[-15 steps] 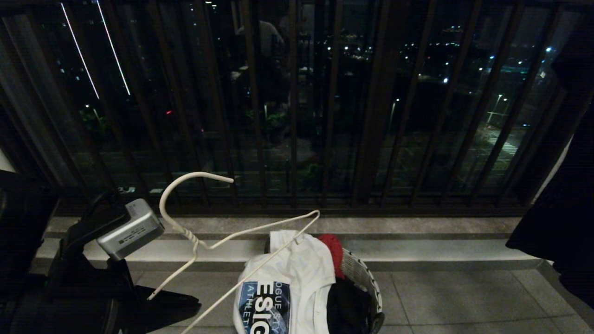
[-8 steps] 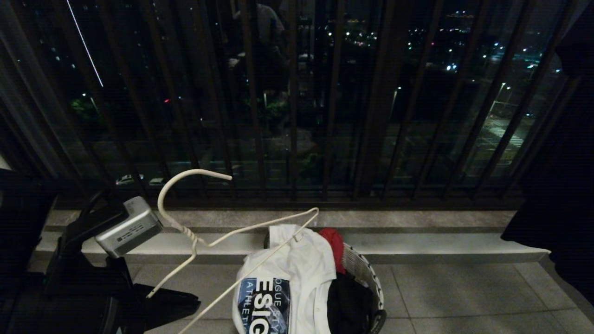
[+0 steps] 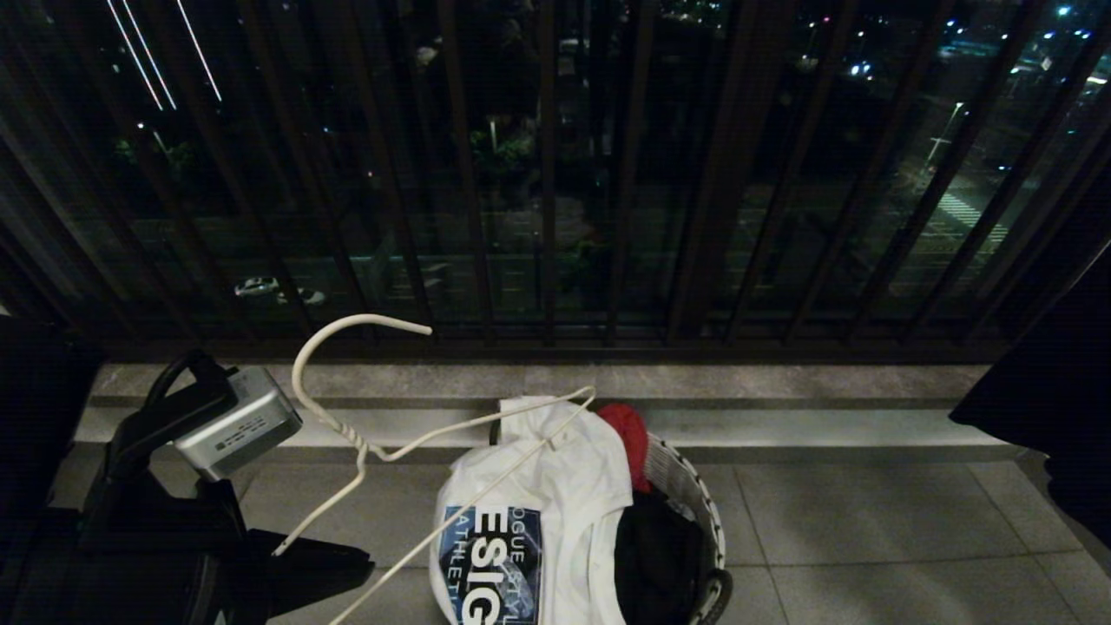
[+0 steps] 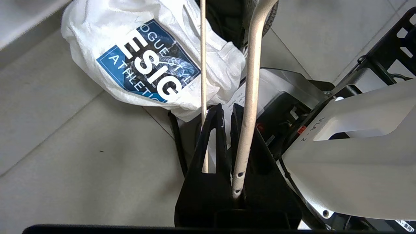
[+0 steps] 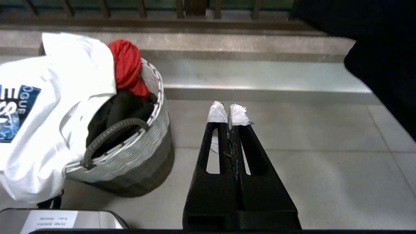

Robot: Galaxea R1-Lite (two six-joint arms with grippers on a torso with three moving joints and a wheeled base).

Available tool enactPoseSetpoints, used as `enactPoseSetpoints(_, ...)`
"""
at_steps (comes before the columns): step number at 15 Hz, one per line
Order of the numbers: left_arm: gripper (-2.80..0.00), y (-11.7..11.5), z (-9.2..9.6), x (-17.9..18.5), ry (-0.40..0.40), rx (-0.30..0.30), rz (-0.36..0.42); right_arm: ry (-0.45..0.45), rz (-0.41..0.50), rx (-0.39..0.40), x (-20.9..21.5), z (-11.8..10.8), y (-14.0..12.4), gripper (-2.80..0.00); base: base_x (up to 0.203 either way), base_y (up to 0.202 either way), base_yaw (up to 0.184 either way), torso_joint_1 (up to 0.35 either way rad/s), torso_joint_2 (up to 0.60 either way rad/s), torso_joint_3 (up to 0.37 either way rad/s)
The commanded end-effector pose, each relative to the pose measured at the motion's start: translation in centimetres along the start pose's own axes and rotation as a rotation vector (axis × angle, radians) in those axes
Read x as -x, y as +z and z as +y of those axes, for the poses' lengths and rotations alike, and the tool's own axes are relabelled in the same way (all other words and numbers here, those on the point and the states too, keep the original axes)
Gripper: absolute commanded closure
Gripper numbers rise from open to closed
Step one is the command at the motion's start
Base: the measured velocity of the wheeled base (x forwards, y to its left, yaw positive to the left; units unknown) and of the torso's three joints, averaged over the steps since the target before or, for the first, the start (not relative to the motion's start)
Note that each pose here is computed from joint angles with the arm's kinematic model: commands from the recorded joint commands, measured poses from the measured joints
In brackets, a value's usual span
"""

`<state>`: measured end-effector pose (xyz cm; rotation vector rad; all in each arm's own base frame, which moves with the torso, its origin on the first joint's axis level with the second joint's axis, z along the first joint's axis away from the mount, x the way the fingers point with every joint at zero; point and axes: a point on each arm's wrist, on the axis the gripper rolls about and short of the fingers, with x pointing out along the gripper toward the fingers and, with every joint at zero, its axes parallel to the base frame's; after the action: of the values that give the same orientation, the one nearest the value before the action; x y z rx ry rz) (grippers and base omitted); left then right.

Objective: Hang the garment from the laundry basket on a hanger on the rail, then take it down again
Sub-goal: Pick up clothes from the basket

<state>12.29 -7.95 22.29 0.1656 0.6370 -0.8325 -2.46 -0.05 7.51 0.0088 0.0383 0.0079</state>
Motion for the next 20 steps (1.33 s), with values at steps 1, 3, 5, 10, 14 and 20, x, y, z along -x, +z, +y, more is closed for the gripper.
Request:
enactPoseSetpoints(1,0.00,-0.07,-0.08,0.17,-0.003,-0.002,-0.004,0.000,0.002,0.000,-0.01,0.00,0.01,0.00,0.000,0.000,0.000,0.007,0.01,-0.196)
enactPoseSetpoints(3,0.00,-0.03,-0.07,0.16,-0.003,-0.002,-0.004,0.000,0.000,0.000,-0.01,0.00,0.02,0.00,0.000,0.000,0.000,0.006,0.00,-0.194)
enactPoseSetpoints(5,0.00,0.00,-0.10,0.28,-0.001,-0.004,-0.009,0.000,0.000,0.000,-0.01,0.00,0.02,0.00,0.000,0.000,0.000,0.003,0.01,-0.199)
enactPoseSetpoints(10,0.00,0.08,-0.28,0.85,0.000,-0.010,-0.034,0.000,0.000,0.000,-0.01,0.00,0.02,0.00,0.000,0.000,0.000,0.002,0.00,-0.196)
enactPoseSetpoints(14,0.00,0.08,-0.27,0.85,0.000,-0.008,-0.034,0.000,0.002,0.000,-0.01,0.00,0.01,0.00,0.000,0.000,0.000,0.005,0.00,-0.198)
enactPoseSetpoints(20,0.00,-0.01,-0.33,1.01,0.000,-0.010,-0.039,0.000,0.000,0.000,-0.01,0.00,0.02,0.00,0.000,0.000,0.000,0.003,0.00,-0.196)
